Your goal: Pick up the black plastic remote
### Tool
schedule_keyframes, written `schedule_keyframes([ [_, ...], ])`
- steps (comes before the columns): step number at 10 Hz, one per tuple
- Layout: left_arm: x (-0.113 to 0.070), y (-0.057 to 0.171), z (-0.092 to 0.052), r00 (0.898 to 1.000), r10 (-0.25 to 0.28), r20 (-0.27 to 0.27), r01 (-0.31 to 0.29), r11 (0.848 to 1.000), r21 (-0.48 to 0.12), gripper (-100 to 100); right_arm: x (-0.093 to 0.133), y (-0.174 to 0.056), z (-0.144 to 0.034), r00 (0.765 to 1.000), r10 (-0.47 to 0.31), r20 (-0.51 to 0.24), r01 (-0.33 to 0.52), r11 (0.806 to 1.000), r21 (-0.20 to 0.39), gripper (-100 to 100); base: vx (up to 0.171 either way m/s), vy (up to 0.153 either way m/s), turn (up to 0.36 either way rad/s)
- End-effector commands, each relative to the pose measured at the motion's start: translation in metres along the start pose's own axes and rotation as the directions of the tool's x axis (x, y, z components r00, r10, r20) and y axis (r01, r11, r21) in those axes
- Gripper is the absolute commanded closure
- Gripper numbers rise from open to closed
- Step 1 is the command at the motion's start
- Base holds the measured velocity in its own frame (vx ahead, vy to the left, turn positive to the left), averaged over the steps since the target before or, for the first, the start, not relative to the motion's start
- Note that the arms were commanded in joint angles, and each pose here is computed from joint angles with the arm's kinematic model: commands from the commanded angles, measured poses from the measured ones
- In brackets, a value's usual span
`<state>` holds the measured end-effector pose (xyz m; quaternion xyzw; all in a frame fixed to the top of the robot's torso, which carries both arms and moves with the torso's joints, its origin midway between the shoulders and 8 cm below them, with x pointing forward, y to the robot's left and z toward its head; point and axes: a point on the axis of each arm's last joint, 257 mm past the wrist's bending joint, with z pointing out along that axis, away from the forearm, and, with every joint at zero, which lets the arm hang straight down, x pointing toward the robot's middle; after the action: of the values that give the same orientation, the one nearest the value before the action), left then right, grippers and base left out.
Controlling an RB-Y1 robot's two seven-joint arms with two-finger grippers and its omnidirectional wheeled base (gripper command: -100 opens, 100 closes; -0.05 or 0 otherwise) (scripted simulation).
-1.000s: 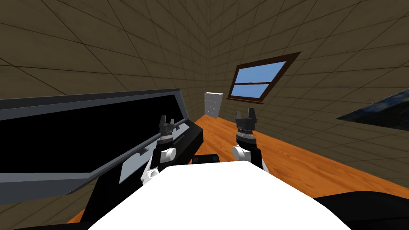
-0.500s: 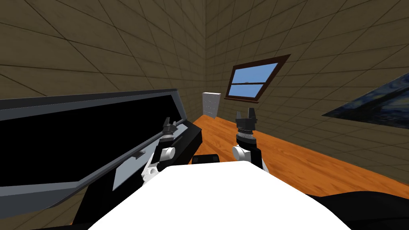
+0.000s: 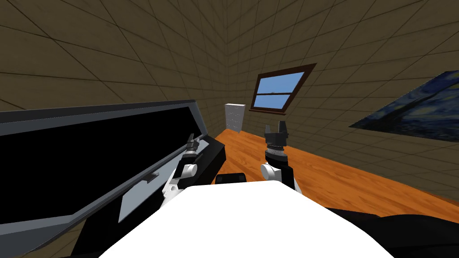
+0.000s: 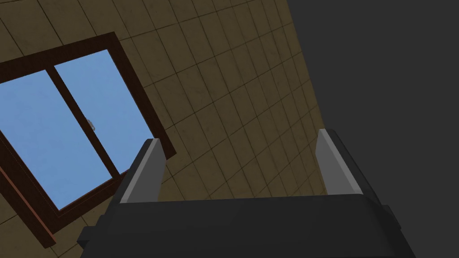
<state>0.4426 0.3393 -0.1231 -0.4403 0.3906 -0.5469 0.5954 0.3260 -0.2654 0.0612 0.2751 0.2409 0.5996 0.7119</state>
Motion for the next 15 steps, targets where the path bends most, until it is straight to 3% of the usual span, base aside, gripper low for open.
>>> schedule_keyframes([
  [1,-0.01,0.024,0.006,1.0,-0.015,0.007,0.016,0.998,-0.068,-100,0.0,0.0,0.0,1.0,0.0,0.0,0.0,1.0,0.0,0,-0.004,-0.01,-0.083],
  [2,-0.016,0.034,0.011,1.0,-0.03,0.01,0.031,0.995,-0.097,-100,0.0,0.0,0.0,1.0,0.0,0.0,0.0,1.0,0.0,0,-0.004,-0.014,-0.184],
  [5,-0.029,0.073,0.008,0.999,-0.04,0.033,0.046,0.979,-0.201,-100,0.0,0.0,0.0,1.0,0.0,0.0,0.0,1.0,0.0,0,-0.002,-0.006,-0.084],
  [9,-0.051,0.121,0.005,0.995,-0.061,0.075,0.082,0.941,-0.328,-100,0.0,0.0,0.0,1.0,0.0,0.0,0.0,1.0,0.0,0,0.0,-0.004,-0.089],
  [10,-0.061,0.137,0.004,0.993,-0.071,0.097,0.103,0.921,-0.376,-100,0.0,0.0,0.0,1.0,0.0,0.0,0.0,1.0,0.0,0,0.004,-0.002,-0.11],
  [11,-0.064,0.144,0.0,0.992,-0.068,0.103,0.103,0.915,-0.389,-100,0.0,0.0,0.0,1.0,0.0,0.0,0.0,1.0,0.0,0,0.003,0.001,-0.073],
  [12,-0.076,0.16,-0.002,0.989,-0.076,0.13,0.126,0.893,-0.432,-100,0.0,0.0,0.0,1.0,0.0,0.0,0.0,1.0,0.0,0,0.004,0.0,-0.126],
  [13,-0.078,0.166,-0.005,0.988,-0.074,0.135,0.127,0.885,-0.448,-100,0.0,0.0,0.0,1.0,0.0,0.0,0.0,1.0,0.0,0,0.004,0.005,-0.058],
  [14,-0.09,0.181,-0.008,0.983,-0.081,0.164,0.151,0.861,-0.485,-100,0.0,0.0,0.0,1.0,0.0,0.0,0.0,1.0,0.0,0,0.006,0.006,-0.115],
  [15,-0.093,0.188,-0.013,0.982,-0.077,0.171,0.154,0.85,-0.504,-100,0.0,0.0,0.0,1.0,0.0,0.0,0.0,1.0,0.0,0,0.006,0.007,-0.072],
])
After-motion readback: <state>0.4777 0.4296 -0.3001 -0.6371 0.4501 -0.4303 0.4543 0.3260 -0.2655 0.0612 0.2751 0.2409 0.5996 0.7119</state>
